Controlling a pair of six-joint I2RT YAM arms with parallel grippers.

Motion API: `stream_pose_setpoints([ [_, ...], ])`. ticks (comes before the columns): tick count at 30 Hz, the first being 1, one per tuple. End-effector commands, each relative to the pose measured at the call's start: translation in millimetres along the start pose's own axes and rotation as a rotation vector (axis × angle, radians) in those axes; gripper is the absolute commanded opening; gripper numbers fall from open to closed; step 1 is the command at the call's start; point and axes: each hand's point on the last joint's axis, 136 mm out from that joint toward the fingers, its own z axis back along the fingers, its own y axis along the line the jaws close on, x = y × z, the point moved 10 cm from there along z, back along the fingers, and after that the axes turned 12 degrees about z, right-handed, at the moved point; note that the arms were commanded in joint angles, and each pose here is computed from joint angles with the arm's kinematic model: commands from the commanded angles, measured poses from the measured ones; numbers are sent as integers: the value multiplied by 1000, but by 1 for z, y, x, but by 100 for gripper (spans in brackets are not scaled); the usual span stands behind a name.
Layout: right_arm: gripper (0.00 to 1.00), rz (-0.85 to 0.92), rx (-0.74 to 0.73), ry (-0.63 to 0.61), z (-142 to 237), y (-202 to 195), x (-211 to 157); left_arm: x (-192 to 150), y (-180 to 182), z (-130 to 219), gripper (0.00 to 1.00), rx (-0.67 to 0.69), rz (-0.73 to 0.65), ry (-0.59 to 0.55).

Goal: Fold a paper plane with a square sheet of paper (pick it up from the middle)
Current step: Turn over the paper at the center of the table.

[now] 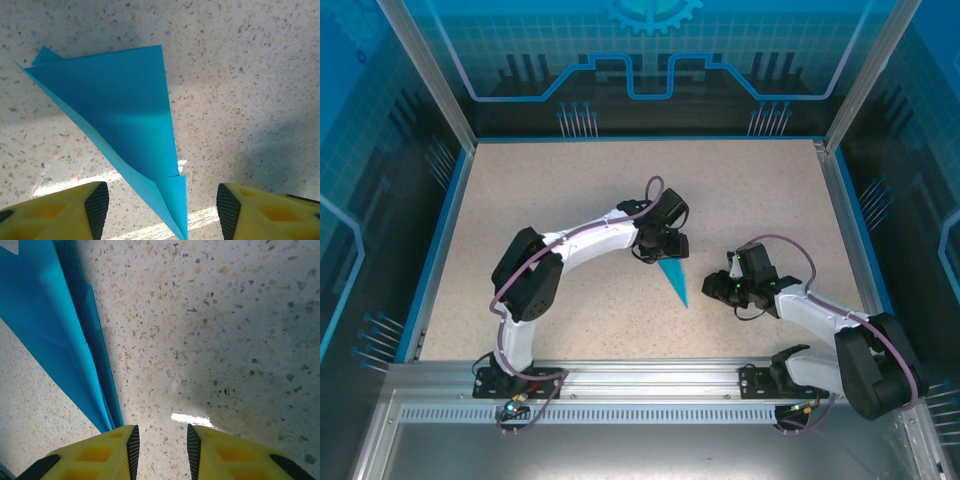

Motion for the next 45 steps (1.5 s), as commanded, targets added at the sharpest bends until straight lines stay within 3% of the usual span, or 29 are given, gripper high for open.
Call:
stream_pose_setpoints([
  [1, 34, 6, -4, -8, -1, -3, 2, 0, 6, -3, 63, 108, 38, -24],
  [13, 36, 41, 76, 6, -4, 6, 9, 4, 6, -11, 60, 105, 70, 2],
  [17, 37, 51, 96, 15, -6, 9, 13, 6, 9, -13, 55, 114, 88, 11],
  [23, 38, 84, 129, 25, -11, 20, 20, 7, 21, -16, 37, 141, 112, 24],
  [32, 39, 152, 151, 79, -28, 39, 28, 4, 35, -9, 19, 86, 115, 12],
  [45, 40, 226, 202, 116, -47, 51, 37, 1, 42, -11, 13, 92, 98, 21],
])
